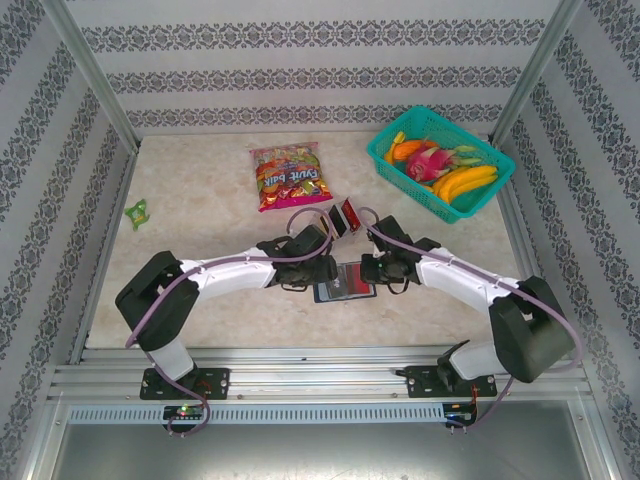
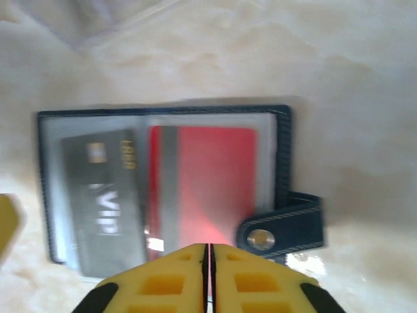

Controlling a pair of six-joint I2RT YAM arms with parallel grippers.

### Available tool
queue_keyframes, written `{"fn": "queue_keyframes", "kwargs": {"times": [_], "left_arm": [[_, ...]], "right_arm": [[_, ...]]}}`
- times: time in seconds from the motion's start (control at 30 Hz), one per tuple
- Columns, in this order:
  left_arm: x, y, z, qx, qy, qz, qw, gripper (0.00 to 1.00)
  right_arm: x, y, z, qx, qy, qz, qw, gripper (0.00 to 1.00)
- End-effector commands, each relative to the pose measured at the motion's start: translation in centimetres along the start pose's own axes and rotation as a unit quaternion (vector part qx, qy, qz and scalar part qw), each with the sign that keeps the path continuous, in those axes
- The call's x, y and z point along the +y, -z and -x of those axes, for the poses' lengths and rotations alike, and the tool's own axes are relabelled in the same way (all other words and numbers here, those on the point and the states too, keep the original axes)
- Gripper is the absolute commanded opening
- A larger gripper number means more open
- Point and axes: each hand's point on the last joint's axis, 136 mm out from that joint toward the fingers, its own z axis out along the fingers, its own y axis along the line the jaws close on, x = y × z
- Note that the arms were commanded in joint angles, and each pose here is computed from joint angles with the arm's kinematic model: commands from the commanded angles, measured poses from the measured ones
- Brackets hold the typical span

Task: Put the credit cards into the card holder
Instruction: Insert the credit card into the card slot.

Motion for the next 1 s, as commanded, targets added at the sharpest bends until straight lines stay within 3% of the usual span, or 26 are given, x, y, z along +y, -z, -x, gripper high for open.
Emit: {"fn": "queue_keyframes", "kwargs": {"times": [0.0,0.3,0.53,0.67,0.8,0.97], "left_arm": [[1.2,-0.9,-0.5,0.011,0.031,-0.007,0.999,0.62],[0.8,-2.2,-0.9,0.033,0.061,-0.056,0.996,0.64],[0.3,-3.2,-1.4,0.055,0.079,-0.094,0.991,0.64],[-0.2,-3.4,-1.3,0.058,0.076,-0.108,0.989,0.63],[-1.5,-3.5,-1.3,0.067,0.067,-0.133,0.987,0.59],[-3.0,-3.1,-0.8,0.066,0.061,-0.166,0.982,0.43]], "right_arm": [[2.5,-0.4,0.3,-0.001,-0.014,0.066,0.998,0.04],[3.6,-3.5,-1.4,0.061,-0.021,0.094,0.993,0.0],[-1.3,-5.7,-3.4,0.099,-0.033,-0.034,0.994,0.0],[-1.6,-5.8,-3.7,0.098,-0.032,-0.039,0.994,0.0],[-0.4,-6.1,-3.7,0.101,-0.038,-0.005,0.994,0.02],[0.1,-6.3,-3.6,0.104,-0.043,0.006,0.994,0.03]]}}
